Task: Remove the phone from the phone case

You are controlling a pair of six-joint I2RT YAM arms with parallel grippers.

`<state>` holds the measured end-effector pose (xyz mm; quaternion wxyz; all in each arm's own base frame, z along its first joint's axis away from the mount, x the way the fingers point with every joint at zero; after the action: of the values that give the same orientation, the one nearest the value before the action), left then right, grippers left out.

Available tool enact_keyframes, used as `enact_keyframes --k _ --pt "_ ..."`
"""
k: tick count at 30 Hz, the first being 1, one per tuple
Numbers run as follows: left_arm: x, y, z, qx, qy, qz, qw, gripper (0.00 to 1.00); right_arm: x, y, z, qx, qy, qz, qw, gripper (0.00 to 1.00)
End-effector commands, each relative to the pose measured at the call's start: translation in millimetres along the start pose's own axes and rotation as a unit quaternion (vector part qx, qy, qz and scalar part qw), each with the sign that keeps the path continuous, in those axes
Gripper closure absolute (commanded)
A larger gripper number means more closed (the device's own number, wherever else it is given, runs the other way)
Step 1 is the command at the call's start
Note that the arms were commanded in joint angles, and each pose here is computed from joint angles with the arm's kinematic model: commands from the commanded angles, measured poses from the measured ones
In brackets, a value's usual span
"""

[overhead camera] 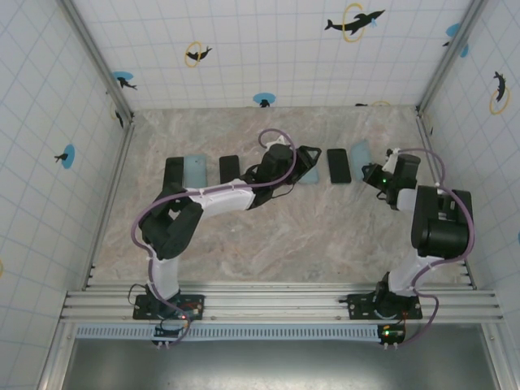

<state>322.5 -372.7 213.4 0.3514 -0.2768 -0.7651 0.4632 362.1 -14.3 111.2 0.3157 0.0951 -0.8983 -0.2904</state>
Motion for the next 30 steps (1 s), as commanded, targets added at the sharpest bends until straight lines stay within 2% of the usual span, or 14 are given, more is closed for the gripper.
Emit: enact_keyframes --k 1,9,15,20,30 --pt "14 -13 -8 -0.017 -0.004 0.024 1.0 0.37 -9 0 -7 0.007 0.013 -0.015 1.0 0.93" --pt "20 -10 -16 -0.011 -0.007 0.028 1.0 0.37 -19 -14 -7 -0.006 0.028 -0.003 1.0 0.9" --pt "21 -5 -20 -0.005 -0.005 0.03 1.0 0.36 -19 -20 -5 -0.009 0.035 0.007 0.999 0.79" --pt "21 -3 -20 -0.002 0.0 0.03 1.0 0.36 -16 -20 -10 0.008 0.031 0.03 0.999 0.63" --pt "27 1 -23 -0.002 -0.002 0.027 1.0 0.35 -12 -20 -28 0.059 0.019 0.093 0.994 0.51"
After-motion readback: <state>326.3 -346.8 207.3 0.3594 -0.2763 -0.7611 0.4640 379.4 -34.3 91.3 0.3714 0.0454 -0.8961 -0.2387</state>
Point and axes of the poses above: each hand's point on the last joint's axis, 136 mm out from that joint toward the fingers, its own x axis back along the fingers, its own y axis along the line the jaws close on, z = x × y, the point moved 9 cm from there along x, back along the fingers
